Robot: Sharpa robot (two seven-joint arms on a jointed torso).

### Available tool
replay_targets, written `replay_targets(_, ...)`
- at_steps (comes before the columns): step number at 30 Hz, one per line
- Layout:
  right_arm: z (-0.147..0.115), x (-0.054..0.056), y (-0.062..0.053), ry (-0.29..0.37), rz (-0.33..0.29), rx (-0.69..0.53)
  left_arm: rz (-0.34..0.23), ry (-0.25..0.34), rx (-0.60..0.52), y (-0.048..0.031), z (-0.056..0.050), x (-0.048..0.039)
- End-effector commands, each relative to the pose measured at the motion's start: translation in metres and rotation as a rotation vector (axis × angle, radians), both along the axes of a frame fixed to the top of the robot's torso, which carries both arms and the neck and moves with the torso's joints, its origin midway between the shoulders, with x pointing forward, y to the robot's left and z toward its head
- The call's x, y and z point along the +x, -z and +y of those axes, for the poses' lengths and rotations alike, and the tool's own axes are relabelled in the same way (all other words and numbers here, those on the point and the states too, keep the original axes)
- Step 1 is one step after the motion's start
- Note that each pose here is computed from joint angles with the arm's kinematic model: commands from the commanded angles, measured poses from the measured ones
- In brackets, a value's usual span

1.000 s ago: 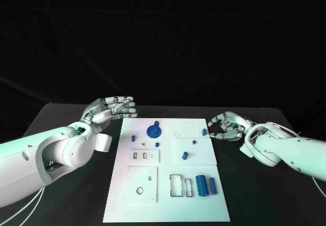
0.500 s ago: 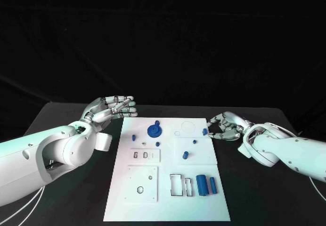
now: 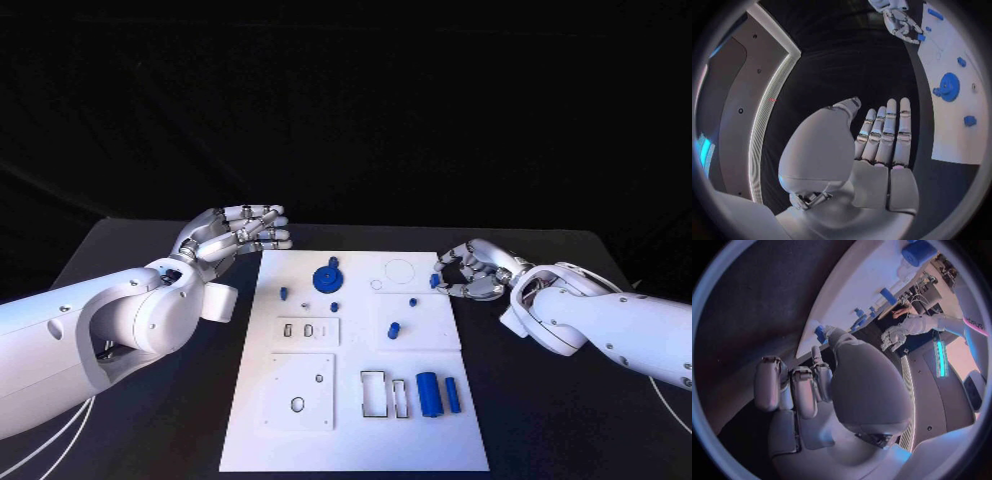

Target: Assemble the parts on the task board

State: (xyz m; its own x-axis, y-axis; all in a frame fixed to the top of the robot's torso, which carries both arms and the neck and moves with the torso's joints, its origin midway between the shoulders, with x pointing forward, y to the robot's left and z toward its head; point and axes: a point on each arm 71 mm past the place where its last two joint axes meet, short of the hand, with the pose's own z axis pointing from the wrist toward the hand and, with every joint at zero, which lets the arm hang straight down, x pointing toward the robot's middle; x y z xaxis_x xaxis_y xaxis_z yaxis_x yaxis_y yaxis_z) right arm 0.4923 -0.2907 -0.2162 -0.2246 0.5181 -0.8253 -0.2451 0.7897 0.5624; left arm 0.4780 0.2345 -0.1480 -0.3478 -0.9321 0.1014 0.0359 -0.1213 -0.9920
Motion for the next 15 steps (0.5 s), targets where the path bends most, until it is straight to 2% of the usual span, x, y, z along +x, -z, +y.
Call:
replay_targets(1,0.0031,-0.0011,0.0025,-0.012,0.020,-0.001,-0.008,0.022,-0.004,-0.0010,-0.0022,-0.0006)
replay_targets(15,0.0074,-0.0009,0.0055,-0.018,0.030,0.000,-0.007,0.021,-0.003,-0.0009,-0.0018,-0.0006)
